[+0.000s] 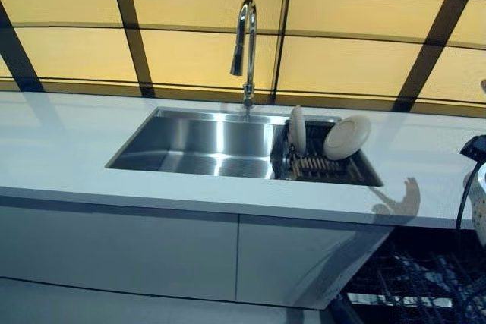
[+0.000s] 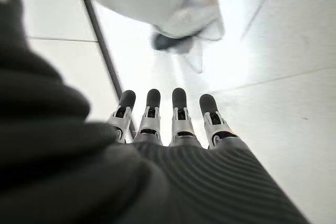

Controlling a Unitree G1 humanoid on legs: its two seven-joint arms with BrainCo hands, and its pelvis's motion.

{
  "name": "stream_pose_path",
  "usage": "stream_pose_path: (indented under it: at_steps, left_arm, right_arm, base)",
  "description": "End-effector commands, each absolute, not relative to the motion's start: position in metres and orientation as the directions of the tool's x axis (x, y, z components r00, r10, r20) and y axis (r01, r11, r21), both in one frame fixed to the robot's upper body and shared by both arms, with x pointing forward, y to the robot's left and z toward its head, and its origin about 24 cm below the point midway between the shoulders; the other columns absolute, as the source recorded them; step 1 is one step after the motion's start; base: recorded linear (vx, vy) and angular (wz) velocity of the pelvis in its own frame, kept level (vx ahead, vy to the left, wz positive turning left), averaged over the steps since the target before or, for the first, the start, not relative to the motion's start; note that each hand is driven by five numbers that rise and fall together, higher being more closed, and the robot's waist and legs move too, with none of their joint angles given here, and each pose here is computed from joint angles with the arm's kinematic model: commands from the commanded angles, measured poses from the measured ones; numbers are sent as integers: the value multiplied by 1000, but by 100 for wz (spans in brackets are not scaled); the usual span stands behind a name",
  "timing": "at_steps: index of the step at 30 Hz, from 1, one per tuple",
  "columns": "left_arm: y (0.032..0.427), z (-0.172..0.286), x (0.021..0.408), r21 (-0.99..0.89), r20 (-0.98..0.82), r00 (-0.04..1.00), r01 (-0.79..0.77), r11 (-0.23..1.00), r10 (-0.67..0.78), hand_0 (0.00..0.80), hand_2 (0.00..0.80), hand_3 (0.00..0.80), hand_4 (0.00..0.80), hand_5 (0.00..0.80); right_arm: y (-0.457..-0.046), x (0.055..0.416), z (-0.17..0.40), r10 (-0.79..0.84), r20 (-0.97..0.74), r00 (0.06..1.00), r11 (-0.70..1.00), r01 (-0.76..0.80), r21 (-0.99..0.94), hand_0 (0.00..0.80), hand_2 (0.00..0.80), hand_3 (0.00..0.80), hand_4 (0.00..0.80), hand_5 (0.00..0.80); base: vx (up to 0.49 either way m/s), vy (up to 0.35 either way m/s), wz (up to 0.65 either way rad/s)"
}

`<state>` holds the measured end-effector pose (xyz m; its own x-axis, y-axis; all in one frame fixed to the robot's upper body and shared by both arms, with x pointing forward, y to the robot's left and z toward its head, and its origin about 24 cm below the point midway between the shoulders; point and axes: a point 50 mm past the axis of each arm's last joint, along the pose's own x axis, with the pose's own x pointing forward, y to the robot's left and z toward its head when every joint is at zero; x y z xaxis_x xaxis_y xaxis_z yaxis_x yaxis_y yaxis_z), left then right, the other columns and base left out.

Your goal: Take plates into dishwasher

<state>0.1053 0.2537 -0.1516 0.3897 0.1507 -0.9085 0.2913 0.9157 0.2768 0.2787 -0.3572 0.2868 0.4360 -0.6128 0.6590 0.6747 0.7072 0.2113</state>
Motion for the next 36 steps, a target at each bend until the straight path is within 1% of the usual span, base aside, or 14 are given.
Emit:
stream_pose_path:
  at_steps: [1,5,10,15,16,20,24,29,33,36]
  left_arm:
    - [265,-155,79,279,-934,309,316,907,180,0,0,0,0,0]
    - [275,-151,84,308,-926,316,320,896,205,0,0,0,0,0]
    - [281,-144,99,333,-905,378,346,877,194,0,0,0,0,0]
    - [273,-142,114,327,-894,422,384,863,151,0,0,0,0,0]
    - [272,-141,119,329,-891,429,388,861,147,0,0,0,0,0]
    - [271,-138,128,348,-887,435,405,846,156,0,0,0,0,0]
    - [269,-142,124,355,-893,409,387,851,187,0,0,0,0,0]
    - [270,-146,112,355,-908,361,393,848,212,0,0,0,0,0]
    - [281,-146,100,363,-913,329,376,853,243,0,0,0,0,0]
    - [286,-145,97,351,-917,312,333,875,249,0,0,0,0,0]
  right_arm:
    - [-361,279,303,-552,680,483,754,637,160,0,0,0,0,0]
    - [-362,283,295,-541,650,535,778,612,143,0,0,0,0,0]
    - [-366,292,288,-535,611,583,791,599,121,0,0,0,0,0]
    - [-365,302,284,-531,571,627,803,588,101,0,0,0,0,0]
    - [-361,310,283,-545,529,651,815,559,152,0,0,0,0,0]
    - [-355,323,277,-561,436,703,826,509,241,0,0,0,0,0]
    - [-351,330,270,-544,396,740,839,492,233,0,0,0,0,0]
    - [-353,325,272,-550,378,745,835,501,228,0,0,0,0,0]
    - [-352,326,272,-538,373,756,842,495,213,0,0,0,0,0]
    - [-341,333,266,-504,353,789,864,458,209,0,0,0,0,0]
  base:
    - [333,69,-39]
    - [312,72,-34]
    - [298,126,-18]
    - [296,210,-8]
    - [350,-7,10]
    - [282,-112,1]
    - [375,-110,6]
    - [349,-98,58]
    - [324,-245,35]
    - [318,-334,33]
